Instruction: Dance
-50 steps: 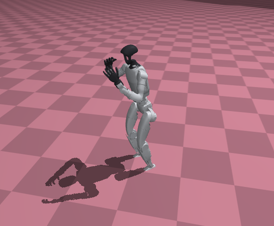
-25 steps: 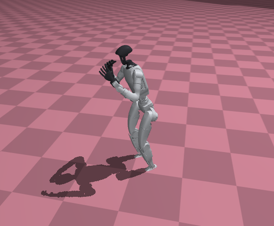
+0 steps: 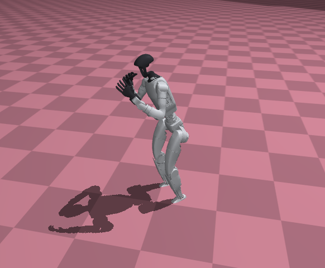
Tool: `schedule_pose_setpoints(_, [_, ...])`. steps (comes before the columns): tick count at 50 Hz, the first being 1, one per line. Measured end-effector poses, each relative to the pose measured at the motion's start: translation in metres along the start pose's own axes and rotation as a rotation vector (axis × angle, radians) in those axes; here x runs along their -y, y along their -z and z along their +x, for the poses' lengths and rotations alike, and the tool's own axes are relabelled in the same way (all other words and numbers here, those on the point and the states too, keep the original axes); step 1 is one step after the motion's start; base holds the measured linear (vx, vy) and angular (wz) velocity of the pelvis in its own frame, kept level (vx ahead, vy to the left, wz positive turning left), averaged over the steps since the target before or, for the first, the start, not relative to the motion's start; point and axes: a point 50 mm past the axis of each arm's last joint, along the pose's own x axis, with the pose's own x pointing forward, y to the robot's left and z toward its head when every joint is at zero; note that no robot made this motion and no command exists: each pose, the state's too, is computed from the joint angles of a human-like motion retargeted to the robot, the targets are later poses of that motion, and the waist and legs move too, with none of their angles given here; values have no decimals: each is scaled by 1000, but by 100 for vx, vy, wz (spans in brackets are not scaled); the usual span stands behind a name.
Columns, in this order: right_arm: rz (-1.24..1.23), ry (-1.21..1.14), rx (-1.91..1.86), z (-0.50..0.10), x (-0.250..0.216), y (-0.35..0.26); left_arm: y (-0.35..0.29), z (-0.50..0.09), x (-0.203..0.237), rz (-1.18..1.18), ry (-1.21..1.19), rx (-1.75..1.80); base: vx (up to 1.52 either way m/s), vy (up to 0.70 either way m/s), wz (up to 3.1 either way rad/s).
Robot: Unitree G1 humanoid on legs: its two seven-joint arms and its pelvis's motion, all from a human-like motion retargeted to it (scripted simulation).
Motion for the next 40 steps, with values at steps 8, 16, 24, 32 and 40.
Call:
schedule_pose_setpoints(8, [-47,0,-58,-3,0,11,6,11,9,-39,22,13,-6,-3,12])
schedule_pose_setpoints(16, [-109,5,-73,-4,6,16,-9,30,25,-68,64,130,-7,4,19])
schedule_pose_setpoints(24, [-161,-5,71,13,14,-2,-28,50,24,-51,52,246,-7,13,-8])
schedule_pose_setpoints(32, [-141,94,122,11,21,-13,-33,45,12,-85,15,264,-9,23,-6])
schedule_pose_setpoints(40, [-201,225,-108,-23,24,4,4,-5,-31,6,-150,-30,-10,33,6])
